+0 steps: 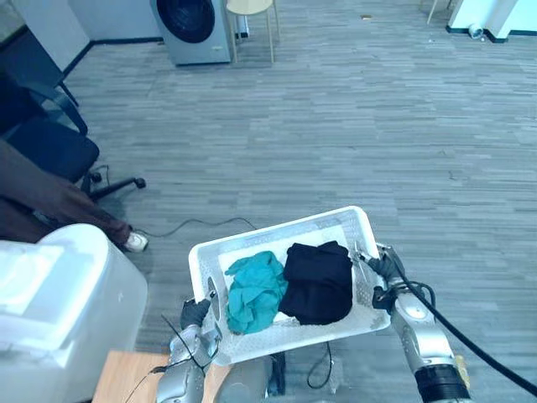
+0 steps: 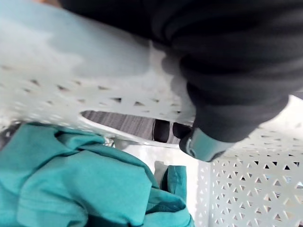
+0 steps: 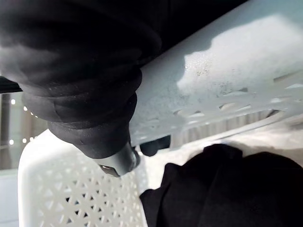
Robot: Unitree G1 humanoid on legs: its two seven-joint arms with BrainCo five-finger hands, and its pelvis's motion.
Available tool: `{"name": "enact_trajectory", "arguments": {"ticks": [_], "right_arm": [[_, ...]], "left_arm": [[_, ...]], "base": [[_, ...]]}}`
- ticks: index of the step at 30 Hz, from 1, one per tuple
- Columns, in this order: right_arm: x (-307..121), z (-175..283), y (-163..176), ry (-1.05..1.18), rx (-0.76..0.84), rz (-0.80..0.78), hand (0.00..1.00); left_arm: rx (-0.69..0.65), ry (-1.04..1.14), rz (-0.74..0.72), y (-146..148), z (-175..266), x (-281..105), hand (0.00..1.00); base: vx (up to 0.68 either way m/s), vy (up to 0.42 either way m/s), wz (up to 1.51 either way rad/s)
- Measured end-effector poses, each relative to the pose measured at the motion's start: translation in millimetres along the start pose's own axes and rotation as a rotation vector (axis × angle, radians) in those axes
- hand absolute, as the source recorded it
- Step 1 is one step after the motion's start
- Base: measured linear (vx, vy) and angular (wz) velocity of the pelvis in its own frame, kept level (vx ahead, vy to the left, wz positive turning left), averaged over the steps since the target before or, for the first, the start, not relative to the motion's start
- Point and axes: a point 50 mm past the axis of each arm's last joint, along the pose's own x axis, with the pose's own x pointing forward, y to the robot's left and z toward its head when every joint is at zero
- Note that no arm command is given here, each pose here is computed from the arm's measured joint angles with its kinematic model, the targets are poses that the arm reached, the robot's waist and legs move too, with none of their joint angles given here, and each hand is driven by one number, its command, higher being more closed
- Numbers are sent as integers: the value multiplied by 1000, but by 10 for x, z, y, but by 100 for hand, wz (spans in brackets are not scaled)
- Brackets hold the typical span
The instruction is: Pick up the laundry basket with both hands and put the clothes into the washing machine.
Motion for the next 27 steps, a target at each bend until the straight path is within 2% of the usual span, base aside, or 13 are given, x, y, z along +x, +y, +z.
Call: {"name": "enact_trajectory", "arguments": {"ticks": [6,12,20,27], "right_arm": [[16,-8,84,-10,32,10,100],[-4,-54,136,15,55,14,100],[-88,-98,-13,40,0,0,100],[-89,18,-57,-6,-24,-2,100]], "left_arm": [[33,-50,-5,59,130,-9,100],[79,-53,-1,140,167,11,100],[3,50,8,76,-154,-116,100],[-39,38,1,36,-135,-123,100]], "base": [[449,51,53],[538,-118,32],[694,-272,-7],[550,-3,-37]]}}
